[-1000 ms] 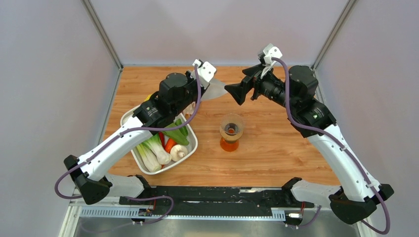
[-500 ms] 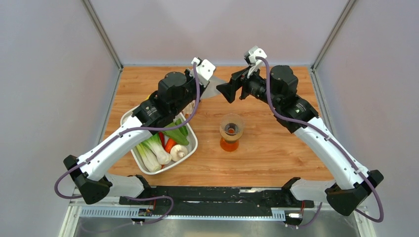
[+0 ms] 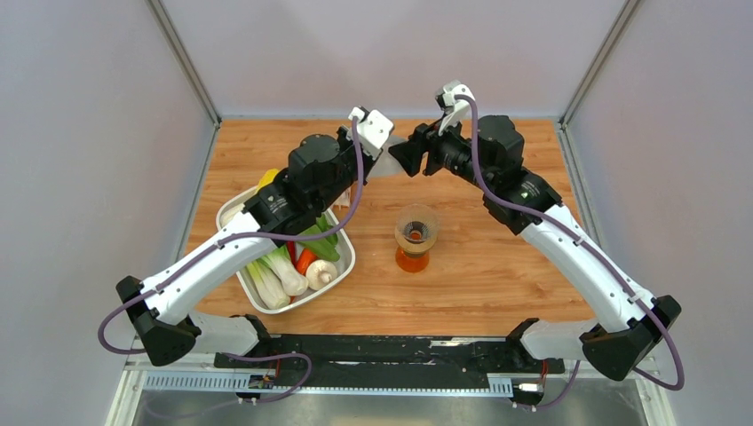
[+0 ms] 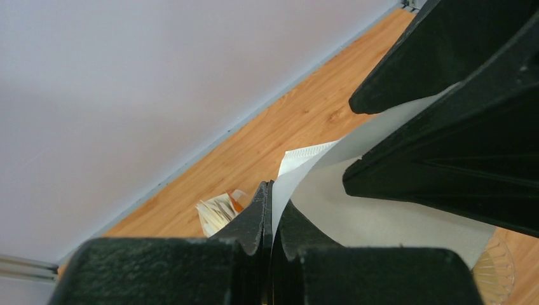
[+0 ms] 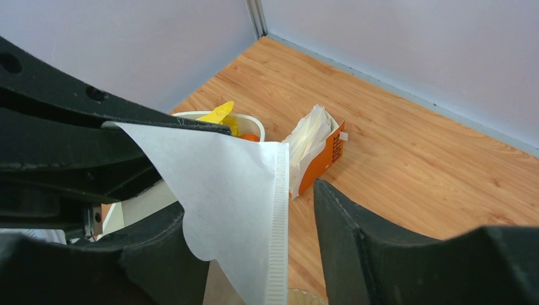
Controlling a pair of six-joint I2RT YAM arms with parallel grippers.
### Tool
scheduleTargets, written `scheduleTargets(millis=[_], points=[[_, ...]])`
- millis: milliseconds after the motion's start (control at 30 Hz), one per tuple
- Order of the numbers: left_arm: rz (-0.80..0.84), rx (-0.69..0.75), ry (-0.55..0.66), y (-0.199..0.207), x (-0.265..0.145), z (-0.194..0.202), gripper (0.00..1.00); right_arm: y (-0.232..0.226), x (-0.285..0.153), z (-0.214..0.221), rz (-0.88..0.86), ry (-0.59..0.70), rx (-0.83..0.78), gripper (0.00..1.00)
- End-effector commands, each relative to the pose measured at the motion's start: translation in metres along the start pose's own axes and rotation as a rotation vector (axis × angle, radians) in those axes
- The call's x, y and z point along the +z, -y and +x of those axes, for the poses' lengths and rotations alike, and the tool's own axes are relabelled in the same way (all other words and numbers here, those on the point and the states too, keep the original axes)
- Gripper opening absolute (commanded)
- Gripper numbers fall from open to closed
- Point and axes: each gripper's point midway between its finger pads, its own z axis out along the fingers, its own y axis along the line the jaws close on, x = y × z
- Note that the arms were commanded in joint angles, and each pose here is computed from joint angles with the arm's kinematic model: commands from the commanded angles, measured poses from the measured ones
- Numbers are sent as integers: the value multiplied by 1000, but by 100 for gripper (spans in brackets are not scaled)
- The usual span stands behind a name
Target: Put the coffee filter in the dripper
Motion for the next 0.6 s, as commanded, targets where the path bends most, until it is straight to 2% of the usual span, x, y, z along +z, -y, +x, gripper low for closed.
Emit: scheduleTargets(millis=[0, 200, 233, 333, 367, 467, 567], points=[[-32, 18, 67, -3, -4, -19, 0, -9, 2, -32, -7, 84, 23, 56], [-67, 29, 64, -5, -3, -19, 0, -10, 3, -27, 1, 71, 22, 44], [-73, 29, 68, -6, -3, -20, 0, -10, 3, -26, 0, 69, 22, 43], [-91, 32, 70, -10, -3, -20, 0, -12, 2, -23, -7, 58, 24, 49], [-93, 32, 70, -10, -3, -20, 0, -12, 2, -22, -7, 56, 28, 48], [-95, 33, 71, -10, -3, -20, 0, -12, 1, -22, -5, 54, 31, 33], [-99, 34, 69, -10, -2, -19, 0, -13, 2, -22, -12, 51, 31, 28]])
